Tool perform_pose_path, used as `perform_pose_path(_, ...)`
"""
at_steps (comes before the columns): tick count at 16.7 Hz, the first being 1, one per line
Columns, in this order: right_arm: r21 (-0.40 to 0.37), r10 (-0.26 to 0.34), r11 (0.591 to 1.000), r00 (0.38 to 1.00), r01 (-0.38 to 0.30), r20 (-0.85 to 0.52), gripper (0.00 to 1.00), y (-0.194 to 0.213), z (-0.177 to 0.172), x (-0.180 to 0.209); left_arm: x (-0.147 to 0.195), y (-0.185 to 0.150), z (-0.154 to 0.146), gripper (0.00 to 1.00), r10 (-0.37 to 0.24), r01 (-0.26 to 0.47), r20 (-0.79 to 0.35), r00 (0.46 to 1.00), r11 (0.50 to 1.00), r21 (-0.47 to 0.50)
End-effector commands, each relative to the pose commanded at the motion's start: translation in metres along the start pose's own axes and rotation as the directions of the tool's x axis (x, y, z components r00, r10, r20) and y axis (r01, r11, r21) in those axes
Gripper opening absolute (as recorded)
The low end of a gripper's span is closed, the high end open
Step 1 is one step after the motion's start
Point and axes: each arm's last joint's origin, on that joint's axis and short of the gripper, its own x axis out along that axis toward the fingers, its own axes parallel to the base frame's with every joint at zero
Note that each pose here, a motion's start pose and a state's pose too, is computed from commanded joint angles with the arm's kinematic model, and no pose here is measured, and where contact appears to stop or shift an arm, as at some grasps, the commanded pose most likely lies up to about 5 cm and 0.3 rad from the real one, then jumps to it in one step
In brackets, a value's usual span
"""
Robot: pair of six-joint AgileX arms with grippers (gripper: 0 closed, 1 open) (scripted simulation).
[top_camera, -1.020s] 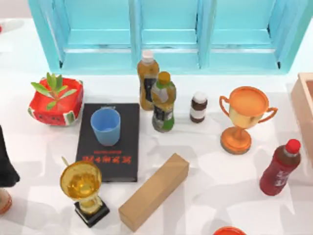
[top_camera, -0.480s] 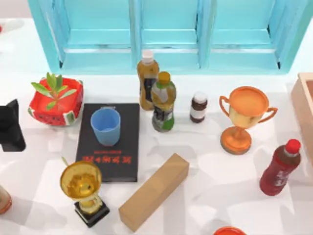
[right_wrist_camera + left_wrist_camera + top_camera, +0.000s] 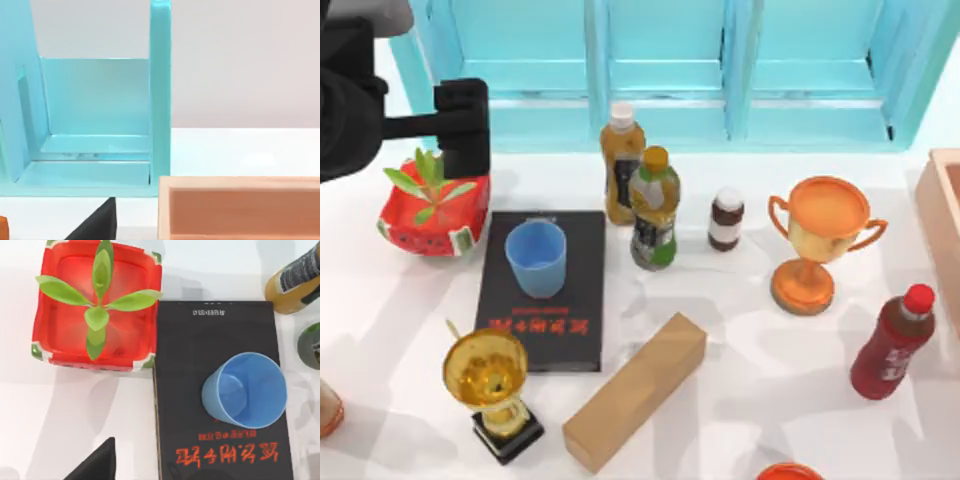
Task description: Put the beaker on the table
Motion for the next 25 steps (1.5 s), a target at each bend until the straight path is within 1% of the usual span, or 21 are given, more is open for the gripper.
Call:
perform_pose_path(2,0.0,0.0,1.0,1.0,0.0,0.0,1.0,0.0,0.0,0.0,0.021,-0.021,0.023,1.0,0.023,-0.023,-0.133,0.991,1.0,-0.002)
perform_pose_path(5,0.0,0.0,1.0,1.0,0.0,0.0,1.0,0.0,0.0,0.0,0.057,-0.051,0.046,1.0,0.07,-0.071,-0.304,0.95,0.997,0.007)
perform_pose_path(8,0.0,0.0,1.0,1.0,0.0,0.0,1.0,0.0,0.0,0.0,0.092,-0.077,0.056,1.0,0.121,-0.121,-0.429,0.895,0.992,0.028)
perform_pose_path(10,0.0,0.0,1.0,1.0,0.0,0.0,1.0,0.0,0.0,0.0,0.111,-0.09,0.058,1.0,0.151,-0.149,-0.487,0.86,0.988,0.044)
perform_pose_path(12,0.0,0.0,1.0,1.0,0.0,0.0,1.0,0.0,0.0,0.0,0.124,-0.098,0.058,1.0,0.171,-0.169,-0.523,0.835,0.984,0.053)
perform_pose_path(14,0.0,0.0,1.0,1.0,0.0,0.0,1.0,0.0,0.0,0.0,0.13,-0.101,0.059,1.0,0.179,-0.182,-0.537,0.824,0.982,0.049)
perform_pose_path(20,0.0,0.0,1.0,1.0,0.0,0.0,1.0,0.0,0.0,0.0,0.13,-0.099,0.06,1.0,0.179,-0.184,-0.538,0.824,0.982,0.045)
perform_pose_path(25,0.0,0.0,1.0,1.0,0.0,0.0,1.0,0.0,0.0,0.0,0.143,-0.095,0.045,1.0,0.18,-0.183,-0.539,0.823,0.982,0.049)
